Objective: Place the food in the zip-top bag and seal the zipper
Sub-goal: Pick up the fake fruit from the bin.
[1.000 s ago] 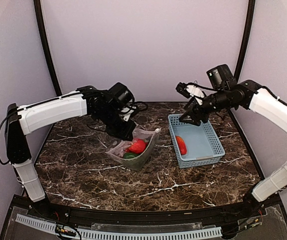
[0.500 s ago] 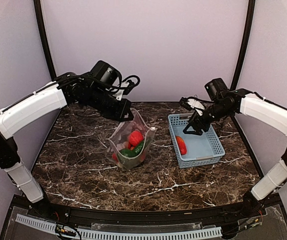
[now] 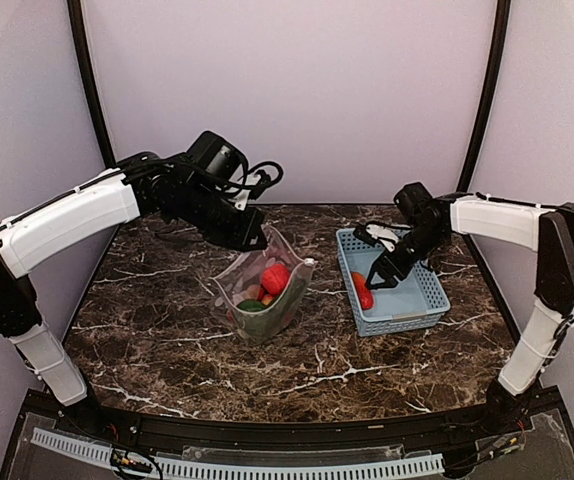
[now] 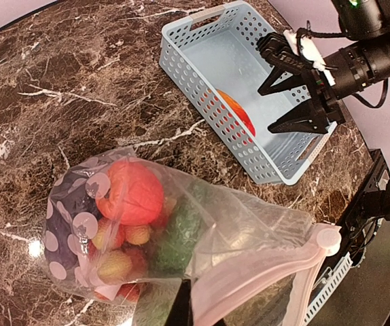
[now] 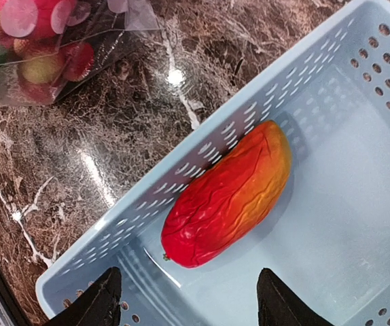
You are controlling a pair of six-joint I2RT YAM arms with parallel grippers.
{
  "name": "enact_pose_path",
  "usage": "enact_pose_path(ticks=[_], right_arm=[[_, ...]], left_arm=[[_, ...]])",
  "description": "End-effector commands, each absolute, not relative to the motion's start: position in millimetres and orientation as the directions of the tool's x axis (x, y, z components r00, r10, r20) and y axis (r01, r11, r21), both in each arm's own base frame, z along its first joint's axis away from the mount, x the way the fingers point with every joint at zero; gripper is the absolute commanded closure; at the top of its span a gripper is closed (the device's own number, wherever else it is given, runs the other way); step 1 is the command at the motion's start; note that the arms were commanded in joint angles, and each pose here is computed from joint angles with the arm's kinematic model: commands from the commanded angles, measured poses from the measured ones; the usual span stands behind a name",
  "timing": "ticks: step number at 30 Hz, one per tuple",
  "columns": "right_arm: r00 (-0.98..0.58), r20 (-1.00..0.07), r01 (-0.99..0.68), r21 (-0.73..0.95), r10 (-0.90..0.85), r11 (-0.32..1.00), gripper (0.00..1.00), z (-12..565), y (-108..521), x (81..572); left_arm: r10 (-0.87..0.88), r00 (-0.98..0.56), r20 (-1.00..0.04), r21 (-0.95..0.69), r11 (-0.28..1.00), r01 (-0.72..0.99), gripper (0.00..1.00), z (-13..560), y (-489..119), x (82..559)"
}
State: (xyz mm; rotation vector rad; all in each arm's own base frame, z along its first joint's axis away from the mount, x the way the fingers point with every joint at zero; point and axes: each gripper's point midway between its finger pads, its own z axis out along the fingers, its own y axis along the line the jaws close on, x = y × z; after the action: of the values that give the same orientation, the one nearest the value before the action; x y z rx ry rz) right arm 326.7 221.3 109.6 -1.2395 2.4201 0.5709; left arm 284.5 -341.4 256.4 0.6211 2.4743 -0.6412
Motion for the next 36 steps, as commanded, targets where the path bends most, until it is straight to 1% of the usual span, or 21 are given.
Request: enact_pose_path(ticks=[1,8,14,24,26,31,36], right_arm=[[-0.589,-0.486,-0.798,0.219,-0.646,0.562,0.35,103.2,228.7,342.3],[-0.646,-0.444,-0.76,0.289,-0.622,0.583,0.35,82.8,240.6,358.1],[-0.673,-0.408,-0.737,0.301,-0.617,0.604,0.36,64.0,243.3,368.6],[-0.702,-0.362,-0.711,0.312,-0.613,0.63,0.37,45.1,241.3,370.6],[-0.705,-0.356,-0.708,0.314,-0.614,0.632,0.41,43.1,240.7,369.5],[-0.703,-0.371,-0.709,0.298,-0.607,0.639,0.53,51.2,237.1,371.1],[-0.676,-0.437,-0.723,0.237,-0.594,0.648,0.56,86.2,226.6,374.5]], left_arm=[[0.288,-0.772,-0.566,-0.309,0.794,0.523,0.99,255.8,-338.0,284.4],[0.285,-0.777,-0.561,-0.306,0.801,0.515,0.99,254.9,-335.1,283.3],[0.282,-0.772,-0.57,-0.299,0.804,0.514,0.99,258.5,-331.0,282.0],[0.282,-0.773,-0.567,-0.297,0.806,0.512,0.99,253.8,-327.1,278.8],[0.282,-0.773,-0.568,-0.298,0.805,0.513,0.99,253.2,-327.5,279.1],[0.28,-0.774,-0.568,-0.304,0.802,0.514,0.99,252.7,-329.3,279.4],[0.273,-0.769,-0.578,-0.307,0.8,0.515,0.99,255.6,-330.2,280.8]])
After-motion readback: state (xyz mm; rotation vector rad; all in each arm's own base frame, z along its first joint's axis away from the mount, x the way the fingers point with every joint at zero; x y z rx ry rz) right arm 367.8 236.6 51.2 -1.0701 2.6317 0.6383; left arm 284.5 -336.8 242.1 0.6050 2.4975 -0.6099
